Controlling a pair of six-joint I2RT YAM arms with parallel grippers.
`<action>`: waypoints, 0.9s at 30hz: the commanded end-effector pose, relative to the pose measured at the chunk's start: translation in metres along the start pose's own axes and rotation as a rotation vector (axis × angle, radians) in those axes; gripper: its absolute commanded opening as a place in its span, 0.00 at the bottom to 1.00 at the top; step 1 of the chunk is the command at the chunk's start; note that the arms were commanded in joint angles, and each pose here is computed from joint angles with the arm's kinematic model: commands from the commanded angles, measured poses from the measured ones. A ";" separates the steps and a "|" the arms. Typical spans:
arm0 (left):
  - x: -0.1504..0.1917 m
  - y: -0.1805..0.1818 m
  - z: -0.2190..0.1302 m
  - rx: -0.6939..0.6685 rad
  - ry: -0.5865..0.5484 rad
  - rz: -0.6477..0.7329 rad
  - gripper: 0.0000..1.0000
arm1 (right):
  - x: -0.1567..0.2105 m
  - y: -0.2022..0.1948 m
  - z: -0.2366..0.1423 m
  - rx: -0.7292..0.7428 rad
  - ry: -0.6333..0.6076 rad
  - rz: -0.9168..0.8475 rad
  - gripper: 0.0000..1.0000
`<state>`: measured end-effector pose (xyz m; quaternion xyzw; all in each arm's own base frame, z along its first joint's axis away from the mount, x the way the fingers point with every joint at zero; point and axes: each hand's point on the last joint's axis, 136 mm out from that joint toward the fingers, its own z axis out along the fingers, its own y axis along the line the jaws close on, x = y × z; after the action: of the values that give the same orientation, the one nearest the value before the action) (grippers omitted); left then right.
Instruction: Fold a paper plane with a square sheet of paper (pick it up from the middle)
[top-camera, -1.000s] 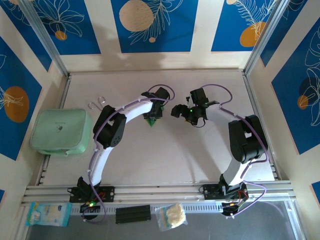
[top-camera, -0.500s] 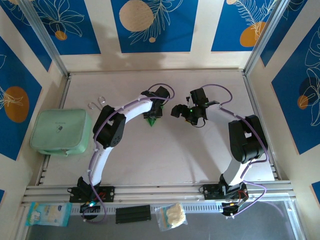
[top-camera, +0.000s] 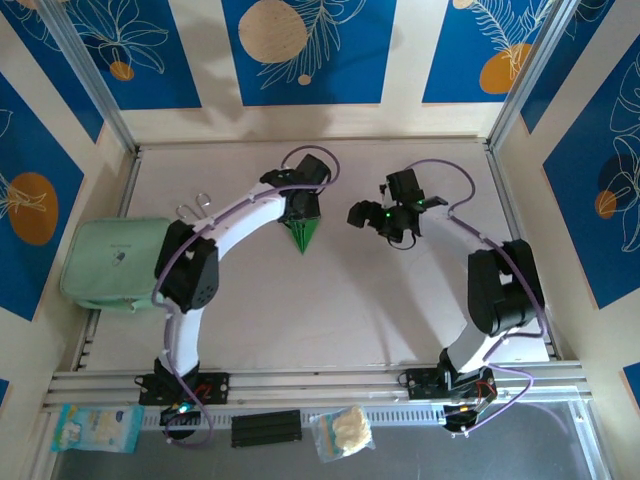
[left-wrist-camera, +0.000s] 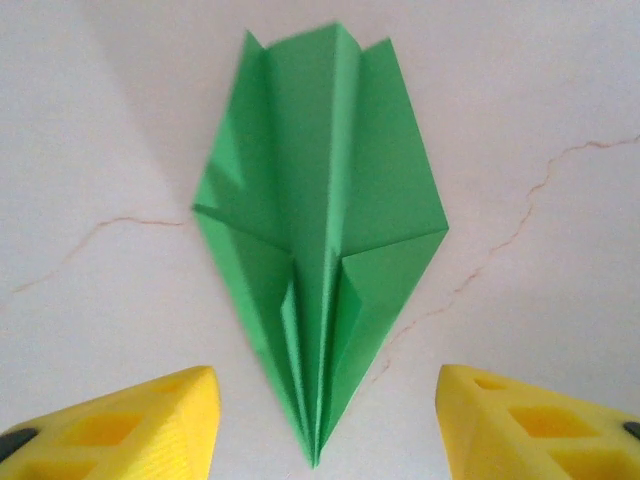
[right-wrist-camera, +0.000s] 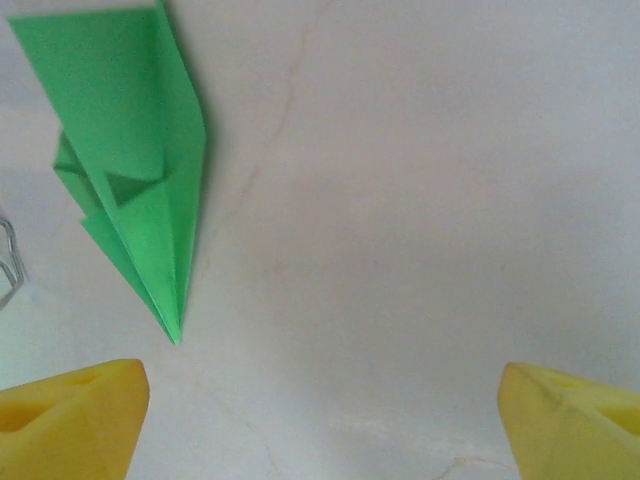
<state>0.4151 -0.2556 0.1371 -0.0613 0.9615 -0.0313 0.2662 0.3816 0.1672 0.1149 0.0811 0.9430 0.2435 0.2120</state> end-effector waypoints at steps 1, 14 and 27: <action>-0.030 0.033 -0.041 -0.024 -0.158 -0.055 0.66 | -0.035 0.002 -0.046 0.082 -0.170 -0.124 0.97; -0.014 0.182 -0.072 -0.231 -0.612 0.020 0.99 | -0.066 -0.070 -0.102 0.395 -0.595 -0.245 0.99; 0.004 0.242 -0.053 -0.294 -0.655 0.119 0.99 | -0.049 -0.150 -0.076 0.468 -0.657 -0.201 0.99</action>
<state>0.3519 -0.0187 0.1386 -0.0643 0.8403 0.1476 0.5177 0.3698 -0.0130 0.1052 0.1327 0.8819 -0.0505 0.4495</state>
